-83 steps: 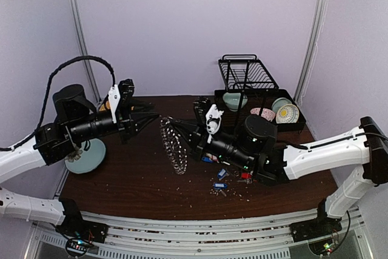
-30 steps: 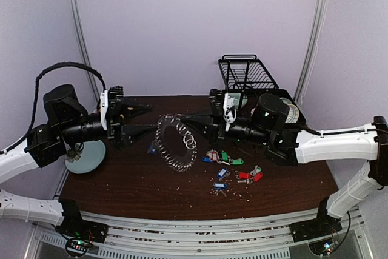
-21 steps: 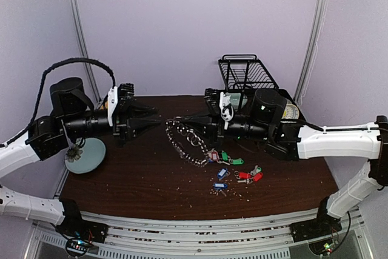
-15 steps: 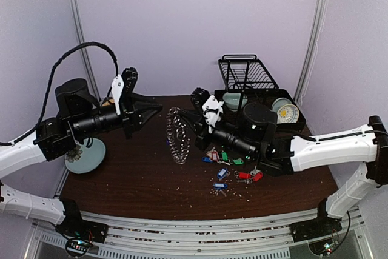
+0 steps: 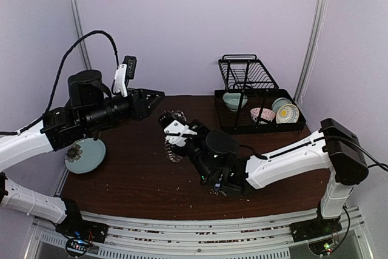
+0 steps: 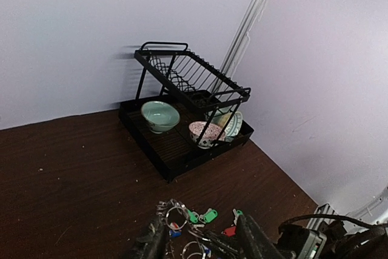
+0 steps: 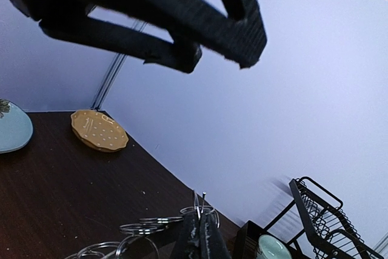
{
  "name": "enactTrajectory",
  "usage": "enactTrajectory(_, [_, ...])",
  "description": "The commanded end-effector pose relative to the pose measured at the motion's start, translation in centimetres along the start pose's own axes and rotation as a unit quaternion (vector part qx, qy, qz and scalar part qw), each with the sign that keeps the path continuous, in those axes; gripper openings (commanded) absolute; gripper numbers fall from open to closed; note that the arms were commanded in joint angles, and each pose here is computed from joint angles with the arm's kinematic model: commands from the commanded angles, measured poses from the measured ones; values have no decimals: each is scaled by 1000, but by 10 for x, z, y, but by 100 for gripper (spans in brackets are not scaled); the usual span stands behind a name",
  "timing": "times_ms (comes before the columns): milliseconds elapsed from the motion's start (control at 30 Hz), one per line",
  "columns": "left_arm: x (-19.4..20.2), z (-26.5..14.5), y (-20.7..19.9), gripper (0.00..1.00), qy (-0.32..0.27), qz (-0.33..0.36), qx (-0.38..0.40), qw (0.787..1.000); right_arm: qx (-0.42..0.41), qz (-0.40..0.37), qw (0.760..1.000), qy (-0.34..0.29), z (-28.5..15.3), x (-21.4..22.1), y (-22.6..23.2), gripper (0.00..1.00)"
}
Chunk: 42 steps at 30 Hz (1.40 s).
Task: Put the keys on the keyring
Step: Adjust the keyring to the key storage ring.
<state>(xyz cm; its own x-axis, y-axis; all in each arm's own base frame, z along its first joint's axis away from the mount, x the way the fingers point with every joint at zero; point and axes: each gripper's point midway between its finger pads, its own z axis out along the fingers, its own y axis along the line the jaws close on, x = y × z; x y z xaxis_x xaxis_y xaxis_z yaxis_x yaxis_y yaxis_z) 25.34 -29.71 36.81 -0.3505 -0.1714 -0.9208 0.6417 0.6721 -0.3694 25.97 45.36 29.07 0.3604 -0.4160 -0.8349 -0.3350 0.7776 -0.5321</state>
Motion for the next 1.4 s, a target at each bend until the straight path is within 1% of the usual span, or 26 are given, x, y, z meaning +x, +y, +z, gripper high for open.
enactTrajectory(0, [6, 8, 15, 42, 9, -45, -43, 998, 46, 17, 998, -45, 6, -30, -23, 0])
enactTrajectory(100, [12, 15, 22, 44, 19, -66, -63, 996, 27, 18, 998, -63, 6, -37, -17, 0])
enactTrajectory(167, [9, 17, 24, 43, 13, -90, -63, 994, 22, 17, 997, -66, 8, -38, -15, 0])
enactTrajectory(233, [4, 19, 19, 41, 6, -110, -51, 993, 15, 19, 997, -70, 10, -40, -13, 0])
enactTrajectory(367, [5, 29, 12, 37, 22, -139, -39, 989, 0, 27, 997, -69, 13, -38, -6, 0])
enactTrajectory(500, [11, 30, 16, 32, 31, -161, -51, 985, -10, 28, 998, -64, 16, -34, 0, 0])
enactTrajectory(633, [10, 24, 21, 30, 29, -165, -68, 983, -9, 24, 998, -57, 22, -30, 2, 0])
enactTrajectory(833, [18, 23, 26, 29, 48, -172, -88, 980, -5, 23, 998, -50, 29, -27, 0, 0])
enactTrajectory(1000, [16, 14, 35, 31, 36, -179, -109, 977, -9, 22, 999, -49, 33, -26, 2, 0])
enactTrajectory(1100, [19, 15, 36, 31, 37, -182, -108, 977, -9, 24, 998, -53, 34, -27, 2, 0])
enactTrajectory(1267, [20, 19, 32, 28, 43, -183, -99, 977, -9, 26, 998, -54, 37, -28, 3, 0])
enactTrajectory(1367, [20, 21, 30, 25, 43, -185, -91, 977, -8, 29, 998, -55, 37, -29, 3, 0])
